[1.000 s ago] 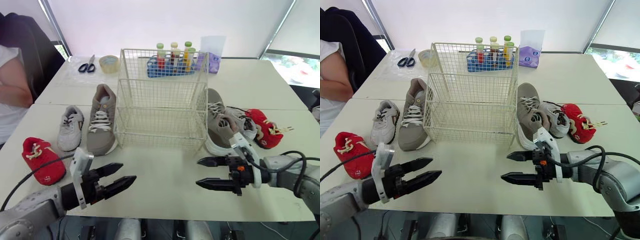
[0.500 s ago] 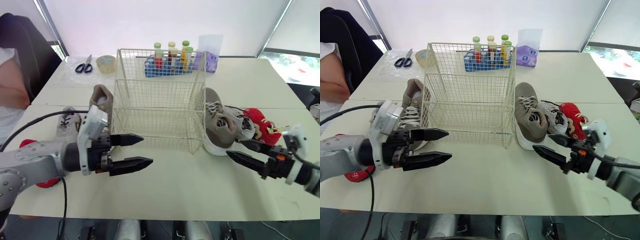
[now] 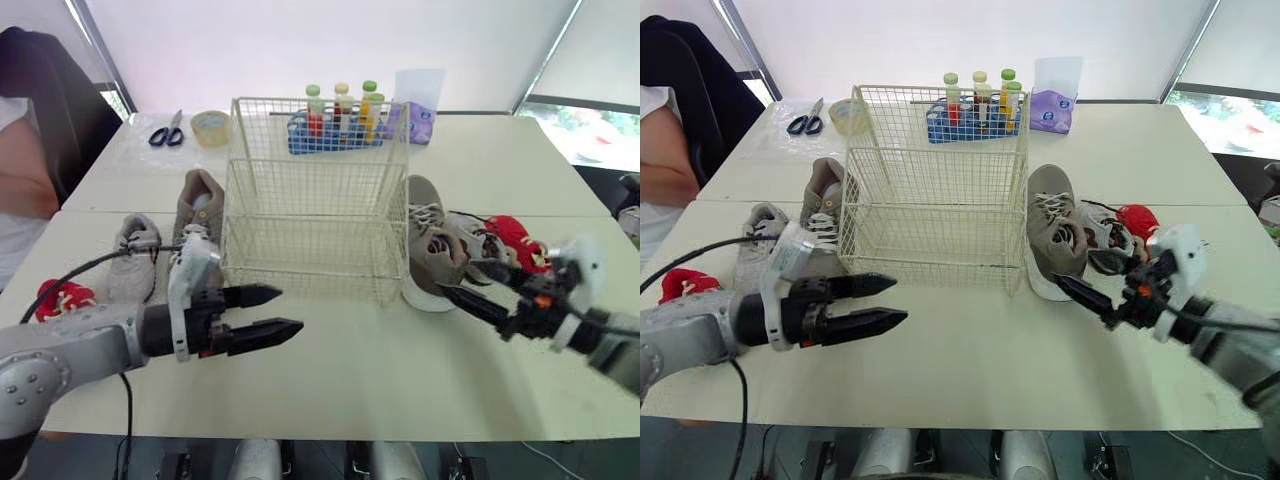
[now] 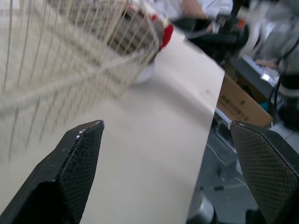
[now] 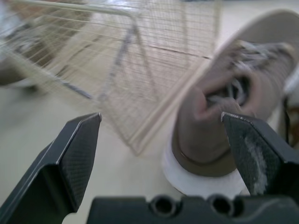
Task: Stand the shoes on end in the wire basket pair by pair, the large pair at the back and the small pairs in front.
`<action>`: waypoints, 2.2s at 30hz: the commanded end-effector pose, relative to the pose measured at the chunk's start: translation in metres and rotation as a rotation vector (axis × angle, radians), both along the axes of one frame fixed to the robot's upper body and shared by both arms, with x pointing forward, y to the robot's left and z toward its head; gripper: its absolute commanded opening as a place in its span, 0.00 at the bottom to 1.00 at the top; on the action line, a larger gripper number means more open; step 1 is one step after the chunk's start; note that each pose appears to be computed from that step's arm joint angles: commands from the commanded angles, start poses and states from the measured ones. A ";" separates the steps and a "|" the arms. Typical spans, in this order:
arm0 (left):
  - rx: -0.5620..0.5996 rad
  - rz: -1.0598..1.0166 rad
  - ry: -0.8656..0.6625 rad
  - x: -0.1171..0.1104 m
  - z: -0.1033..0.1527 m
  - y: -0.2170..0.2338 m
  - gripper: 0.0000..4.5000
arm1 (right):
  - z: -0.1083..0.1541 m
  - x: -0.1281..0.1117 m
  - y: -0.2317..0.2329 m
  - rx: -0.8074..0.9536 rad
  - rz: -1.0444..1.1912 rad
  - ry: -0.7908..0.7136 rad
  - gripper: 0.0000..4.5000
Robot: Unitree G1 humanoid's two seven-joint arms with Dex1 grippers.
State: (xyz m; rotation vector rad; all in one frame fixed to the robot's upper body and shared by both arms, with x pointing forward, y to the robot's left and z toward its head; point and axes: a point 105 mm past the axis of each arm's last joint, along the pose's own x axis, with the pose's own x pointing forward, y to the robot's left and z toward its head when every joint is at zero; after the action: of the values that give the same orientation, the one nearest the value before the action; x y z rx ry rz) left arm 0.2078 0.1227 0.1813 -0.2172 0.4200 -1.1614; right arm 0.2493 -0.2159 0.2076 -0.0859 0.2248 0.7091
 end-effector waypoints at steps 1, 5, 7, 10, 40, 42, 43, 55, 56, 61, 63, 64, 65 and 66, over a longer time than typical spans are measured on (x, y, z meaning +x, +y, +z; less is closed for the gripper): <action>0.037 -0.038 -0.039 -0.006 0.003 0.004 0.98 | 0.061 0.015 -0.005 -0.060 0.110 -0.147 1.00; 0.022 -0.053 -0.069 -0.005 0.014 0.005 0.98 | 0.069 0.009 0.062 -0.158 0.530 -0.148 1.00; 0.027 -0.064 -0.070 -0.009 0.016 0.004 0.98 | 0.059 0.006 0.080 -0.210 0.656 -0.106 1.00; 0.031 -0.046 -0.078 -0.013 0.016 0.005 0.98 | 0.045 0.004 0.096 -0.287 0.785 -0.057 1.00; -0.027 0.130 -0.130 -0.008 0.008 0.002 1.00 | 0.007 0.048 0.147 -0.611 0.682 -0.116 0.01; -0.025 0.137 -0.136 -0.006 0.008 0.003 1.00 | 0.012 0.058 0.151 -0.601 0.596 -0.162 0.01; -0.022 0.141 -0.139 -0.005 0.007 0.003 1.00 | 0.014 0.063 0.153 -0.586 0.550 -0.182 0.01; -0.006 0.141 -0.151 0.002 0.006 0.006 1.00 | 0.006 0.079 0.149 -0.653 0.490 -0.268 0.01; -0.004 0.140 -0.152 0.002 0.005 0.005 1.00 | 0.005 0.080 0.145 -0.679 0.492 -0.280 0.01; 0.003 0.136 -0.150 0.003 0.003 0.005 1.00 | -0.002 0.078 0.137 -0.721 0.534 -0.284 0.01; 0.004 0.134 -0.149 0.003 0.002 0.005 1.00 | -0.003 0.075 0.137 -0.710 0.558 -0.278 0.01; 0.004 0.133 -0.149 0.003 0.001 0.004 1.00 | -0.003 0.070 0.137 -0.705 0.577 -0.273 0.01; 0.004 0.132 -0.148 0.003 0.001 0.004 1.00 | -0.003 0.065 0.137 -0.699 0.600 -0.268 0.01; 0.004 0.131 -0.146 0.003 0.001 0.004 1.00 | -0.004 0.060 0.137 -0.700 0.630 -0.272 0.01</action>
State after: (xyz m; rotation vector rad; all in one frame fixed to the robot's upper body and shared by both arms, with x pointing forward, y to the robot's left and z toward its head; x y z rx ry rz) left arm 0.2118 0.1293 0.1778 -0.1641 0.2971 -1.0193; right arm 0.3200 -0.0776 0.1980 -0.9322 0.1959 1.1625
